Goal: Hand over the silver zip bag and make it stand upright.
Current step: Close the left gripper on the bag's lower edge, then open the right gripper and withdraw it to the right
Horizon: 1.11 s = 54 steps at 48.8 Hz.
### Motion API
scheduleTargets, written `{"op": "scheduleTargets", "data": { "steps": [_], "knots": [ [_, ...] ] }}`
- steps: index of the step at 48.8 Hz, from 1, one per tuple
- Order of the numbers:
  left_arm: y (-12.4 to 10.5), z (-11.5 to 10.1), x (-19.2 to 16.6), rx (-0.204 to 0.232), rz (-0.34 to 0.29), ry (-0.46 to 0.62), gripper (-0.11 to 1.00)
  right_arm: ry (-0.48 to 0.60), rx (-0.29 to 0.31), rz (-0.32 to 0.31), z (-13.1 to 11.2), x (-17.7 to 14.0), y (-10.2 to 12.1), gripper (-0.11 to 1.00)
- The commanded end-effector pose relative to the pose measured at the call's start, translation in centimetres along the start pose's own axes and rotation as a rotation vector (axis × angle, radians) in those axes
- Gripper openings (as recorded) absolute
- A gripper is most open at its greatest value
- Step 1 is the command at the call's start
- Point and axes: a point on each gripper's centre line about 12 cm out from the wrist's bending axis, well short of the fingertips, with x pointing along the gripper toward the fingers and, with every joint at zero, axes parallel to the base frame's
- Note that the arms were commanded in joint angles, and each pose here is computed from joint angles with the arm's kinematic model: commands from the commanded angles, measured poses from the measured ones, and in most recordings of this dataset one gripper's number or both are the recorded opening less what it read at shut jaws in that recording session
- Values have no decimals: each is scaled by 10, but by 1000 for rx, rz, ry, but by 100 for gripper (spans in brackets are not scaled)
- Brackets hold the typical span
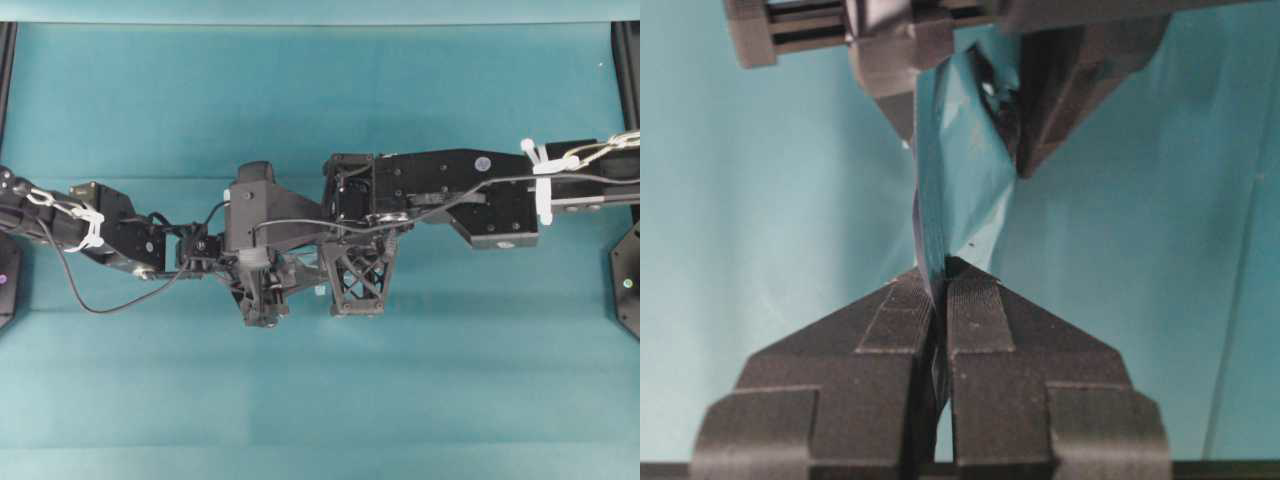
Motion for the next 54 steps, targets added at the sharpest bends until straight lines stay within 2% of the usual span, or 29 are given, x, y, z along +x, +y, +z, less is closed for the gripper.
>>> {"op": "scheduleTargets", "data": {
  "steps": [1,22,26,29,32,38,43,46,54],
  "knots": [
    [-7,4,1,2,-17,-14,40,-26,7,-2,2,-9,1,1],
    [-8,4,1,3,-20,-15,40,-11,6,3,-3,-8,1,1],
    [-8,3,1,3,-20,-12,40,-10,5,7,-3,-8,2,5],
    [-8,3,0,3,-20,-8,40,-11,7,11,-3,-8,2,13],
    [-8,2,0,3,-20,-7,40,-11,10,15,-3,-8,3,26],
    [-8,1,0,3,-19,-1,38,-16,3,15,-2,-9,6,64],
    [-8,1,0,5,-18,1,38,-37,-24,4,0,-11,11,87],
    [-8,0,-1,5,-18,2,36,-46,-23,3,1,-12,12,93],
    [-7,-1,-2,5,-17,7,36,-49,-25,-2,0,-15,12,91]
  ]
}}
